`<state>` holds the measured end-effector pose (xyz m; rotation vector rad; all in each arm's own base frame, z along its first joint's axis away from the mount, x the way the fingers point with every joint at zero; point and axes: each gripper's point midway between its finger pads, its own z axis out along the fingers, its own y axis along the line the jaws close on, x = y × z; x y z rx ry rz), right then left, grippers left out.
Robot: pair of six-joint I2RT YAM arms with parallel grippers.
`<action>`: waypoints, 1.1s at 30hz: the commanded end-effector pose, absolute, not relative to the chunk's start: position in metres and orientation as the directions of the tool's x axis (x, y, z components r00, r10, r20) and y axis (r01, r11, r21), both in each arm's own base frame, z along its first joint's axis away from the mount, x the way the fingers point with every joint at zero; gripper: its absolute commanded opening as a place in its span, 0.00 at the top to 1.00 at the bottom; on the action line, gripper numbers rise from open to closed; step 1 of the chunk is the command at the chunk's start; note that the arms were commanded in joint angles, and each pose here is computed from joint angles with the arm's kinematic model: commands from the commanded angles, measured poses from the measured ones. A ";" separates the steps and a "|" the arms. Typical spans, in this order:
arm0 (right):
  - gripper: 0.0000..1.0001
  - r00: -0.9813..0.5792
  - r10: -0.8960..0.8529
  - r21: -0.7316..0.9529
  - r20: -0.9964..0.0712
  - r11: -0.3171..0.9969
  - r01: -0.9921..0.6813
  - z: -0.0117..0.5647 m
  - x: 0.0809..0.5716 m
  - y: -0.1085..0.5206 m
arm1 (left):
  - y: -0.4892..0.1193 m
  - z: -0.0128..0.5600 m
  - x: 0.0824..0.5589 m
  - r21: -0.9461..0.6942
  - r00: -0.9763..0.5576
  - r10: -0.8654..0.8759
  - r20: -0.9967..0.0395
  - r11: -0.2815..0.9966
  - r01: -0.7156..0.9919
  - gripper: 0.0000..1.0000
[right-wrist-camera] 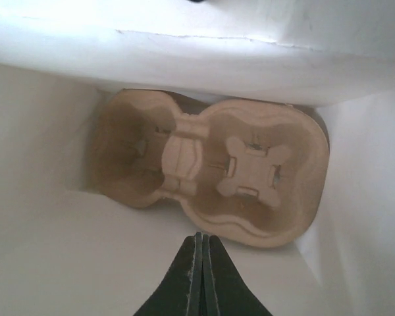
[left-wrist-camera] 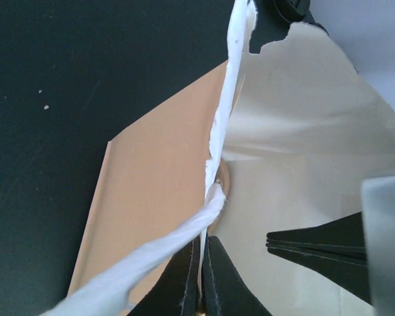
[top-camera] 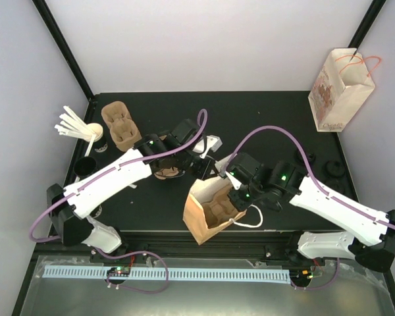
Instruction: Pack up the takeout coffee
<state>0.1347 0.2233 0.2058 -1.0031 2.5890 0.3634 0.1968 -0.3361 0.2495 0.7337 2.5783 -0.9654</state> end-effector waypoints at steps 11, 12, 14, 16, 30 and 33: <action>0.99 -0.485 -0.805 0.098 -0.342 0.482 -0.870 0.204 0.104 0.259 | -0.327 0.261 0.206 -0.449 -0.718 0.408 -0.564 0.579 0.681 0.98; 0.99 -0.452 -0.823 0.084 -0.344 0.452 -0.888 0.203 0.103 0.263 | -0.327 0.260 0.206 -0.438 -0.705 0.422 -0.570 0.571 0.695 0.98; 0.98 -0.363 -0.862 0.037 -0.354 0.375 -0.926 0.200 0.103 0.269 | -0.328 0.257 0.204 -0.422 -0.681 0.450 -0.578 0.549 0.721 0.98; 0.98 -0.277 -0.892 0.021 -0.356 0.289 -0.957 0.197 0.101 0.275 | -0.328 0.256 0.205 -0.406 -0.663 0.470 -0.583 0.539 0.738 0.98; 0.99 0.223 -0.925 -0.119 -0.307 -0.195 -0.974 0.207 0.098 0.279 | -0.336 0.259 0.188 -0.431 -0.595 0.526 -0.608 0.411 0.803 0.98; 0.99 0.277 -0.922 -0.120 -0.270 -0.253 -0.960 0.194 0.096 0.272 | -0.339 0.264 0.181 -0.451 -0.574 0.538 -0.617 0.357 0.818 0.99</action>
